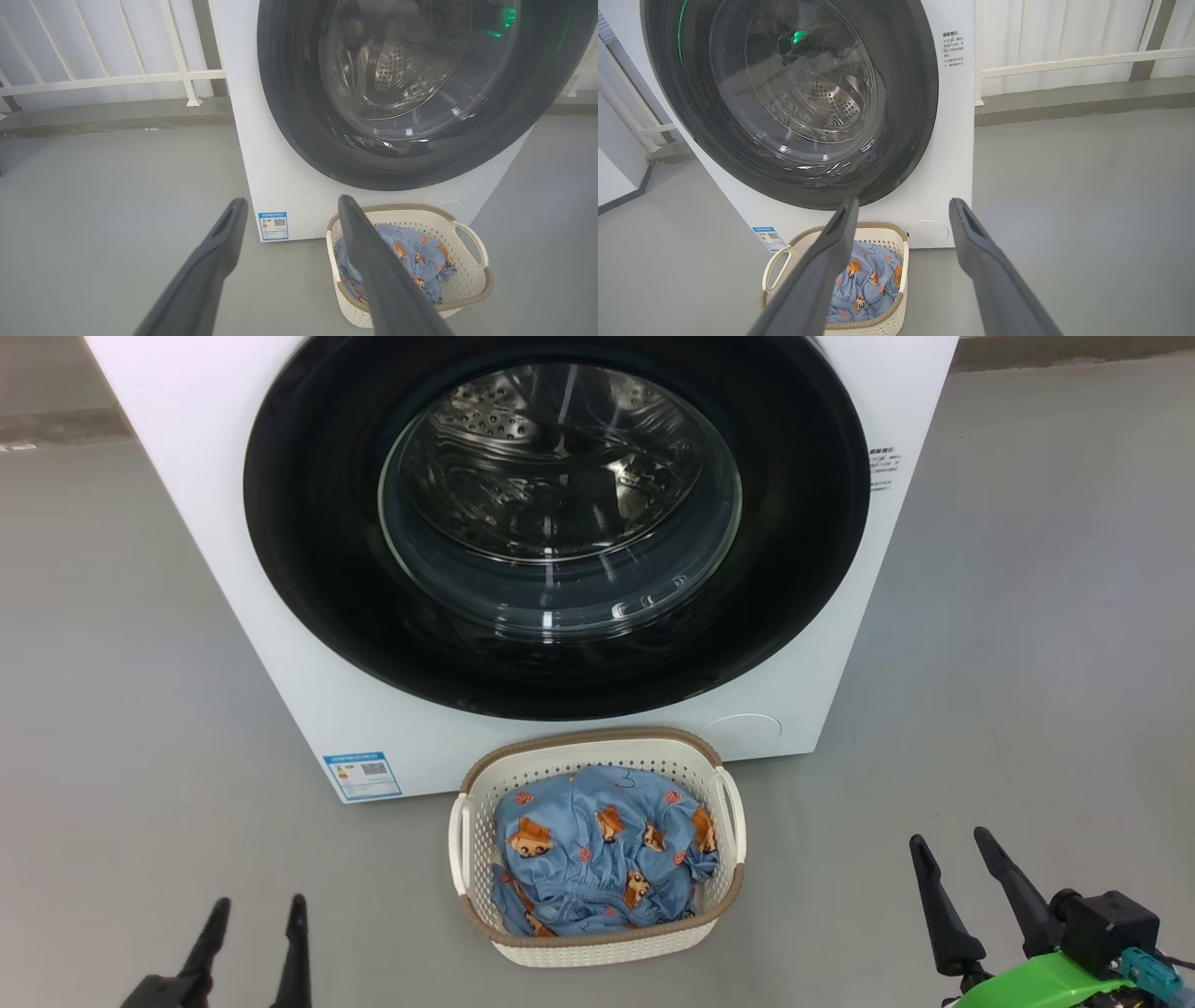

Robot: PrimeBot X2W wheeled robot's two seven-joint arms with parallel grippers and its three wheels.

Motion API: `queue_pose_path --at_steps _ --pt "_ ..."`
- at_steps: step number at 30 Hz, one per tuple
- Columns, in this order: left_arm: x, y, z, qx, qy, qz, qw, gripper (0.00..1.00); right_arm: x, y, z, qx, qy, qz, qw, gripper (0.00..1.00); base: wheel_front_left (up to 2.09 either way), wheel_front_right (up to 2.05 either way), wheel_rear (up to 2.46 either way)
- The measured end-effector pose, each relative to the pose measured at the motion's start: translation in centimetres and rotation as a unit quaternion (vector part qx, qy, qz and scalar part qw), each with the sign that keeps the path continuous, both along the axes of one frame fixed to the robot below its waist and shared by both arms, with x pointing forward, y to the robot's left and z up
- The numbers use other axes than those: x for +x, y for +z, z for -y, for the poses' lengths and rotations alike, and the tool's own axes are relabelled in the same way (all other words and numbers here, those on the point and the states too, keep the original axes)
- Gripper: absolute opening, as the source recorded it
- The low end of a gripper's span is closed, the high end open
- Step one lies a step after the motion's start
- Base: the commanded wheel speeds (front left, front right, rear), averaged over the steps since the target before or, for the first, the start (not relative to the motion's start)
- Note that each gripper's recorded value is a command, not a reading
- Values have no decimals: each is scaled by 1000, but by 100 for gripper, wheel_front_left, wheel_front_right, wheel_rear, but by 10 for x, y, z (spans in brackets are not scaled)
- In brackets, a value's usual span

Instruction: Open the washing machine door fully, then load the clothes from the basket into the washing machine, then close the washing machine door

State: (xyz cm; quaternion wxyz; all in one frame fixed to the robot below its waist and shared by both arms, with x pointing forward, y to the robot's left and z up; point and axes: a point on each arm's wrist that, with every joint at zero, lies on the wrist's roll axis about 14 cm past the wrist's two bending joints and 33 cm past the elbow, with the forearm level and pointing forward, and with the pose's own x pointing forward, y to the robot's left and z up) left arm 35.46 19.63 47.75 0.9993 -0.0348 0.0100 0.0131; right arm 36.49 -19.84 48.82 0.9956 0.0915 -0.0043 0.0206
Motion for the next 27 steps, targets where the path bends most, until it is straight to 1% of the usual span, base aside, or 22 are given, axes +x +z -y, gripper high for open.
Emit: queue_pose_path --at_steps 5,7,27 --pt "0 2 0 29 -5 5 1000 100 2 6 -1 -26 5 14 1000 100 0 0 0" --pt "0 2 -1 35 -4 4 999 100 2 7 -1 -28 4 15 999 100 0 0 0" --pt "-3 0 -9 33 9 1 999 100 2 6 2 -23 -4 14 1000 100 1 1 -2"
